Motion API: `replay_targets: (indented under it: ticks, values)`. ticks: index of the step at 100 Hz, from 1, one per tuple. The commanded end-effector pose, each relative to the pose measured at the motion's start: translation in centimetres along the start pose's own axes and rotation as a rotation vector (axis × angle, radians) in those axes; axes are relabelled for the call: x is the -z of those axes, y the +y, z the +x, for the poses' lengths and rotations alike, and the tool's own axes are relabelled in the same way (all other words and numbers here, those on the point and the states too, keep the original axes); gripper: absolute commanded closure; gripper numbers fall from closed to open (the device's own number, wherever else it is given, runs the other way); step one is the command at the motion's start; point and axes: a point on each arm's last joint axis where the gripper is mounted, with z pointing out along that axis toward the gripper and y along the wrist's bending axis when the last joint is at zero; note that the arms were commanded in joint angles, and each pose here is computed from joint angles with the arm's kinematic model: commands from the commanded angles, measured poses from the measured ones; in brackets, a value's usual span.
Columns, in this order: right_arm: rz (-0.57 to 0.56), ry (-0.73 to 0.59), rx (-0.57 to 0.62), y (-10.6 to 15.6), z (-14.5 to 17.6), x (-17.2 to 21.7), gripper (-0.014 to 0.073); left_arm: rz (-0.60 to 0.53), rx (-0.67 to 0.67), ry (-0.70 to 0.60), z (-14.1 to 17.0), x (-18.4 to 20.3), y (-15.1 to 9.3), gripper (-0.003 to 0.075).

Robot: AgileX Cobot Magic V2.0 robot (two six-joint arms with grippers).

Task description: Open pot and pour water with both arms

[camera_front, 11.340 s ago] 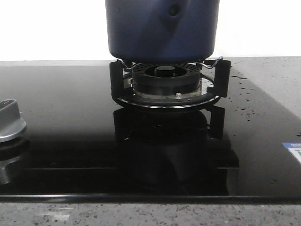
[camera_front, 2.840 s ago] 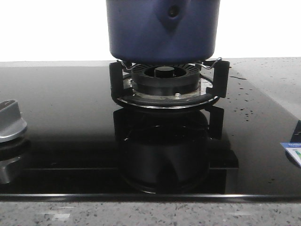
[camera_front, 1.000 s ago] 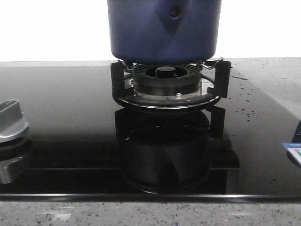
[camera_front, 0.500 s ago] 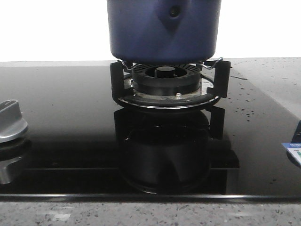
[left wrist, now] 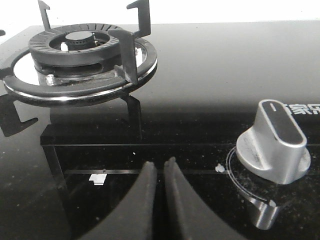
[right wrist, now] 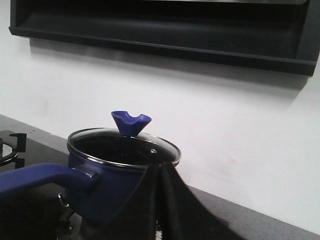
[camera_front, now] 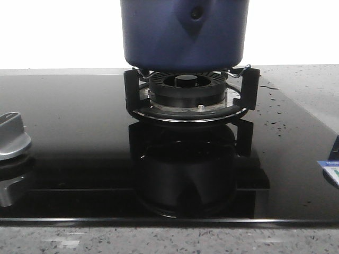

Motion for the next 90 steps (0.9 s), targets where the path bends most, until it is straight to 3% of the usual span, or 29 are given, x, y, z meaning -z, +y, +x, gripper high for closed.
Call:
replay_targets:
  ticks: [1,53,90]
  values:
    - [0.001,-0.021,-0.012,-0.1,-0.8,-0.1,0.0659,-0.007,0.028,-0.029,0.9,-0.2,0.1,0.0740]
    - [0.020,0.003,-0.013,-0.3,-0.2,-0.1,0.0659,-0.007,0.028,-0.029,0.9,-0.2,0.1,0.0741]
    - [-0.098,-0.026,0.003,0.8,-0.3,-0.1,0.0659,-0.006,0.030,-0.029,0.9,-0.2,0.1,0.0740]
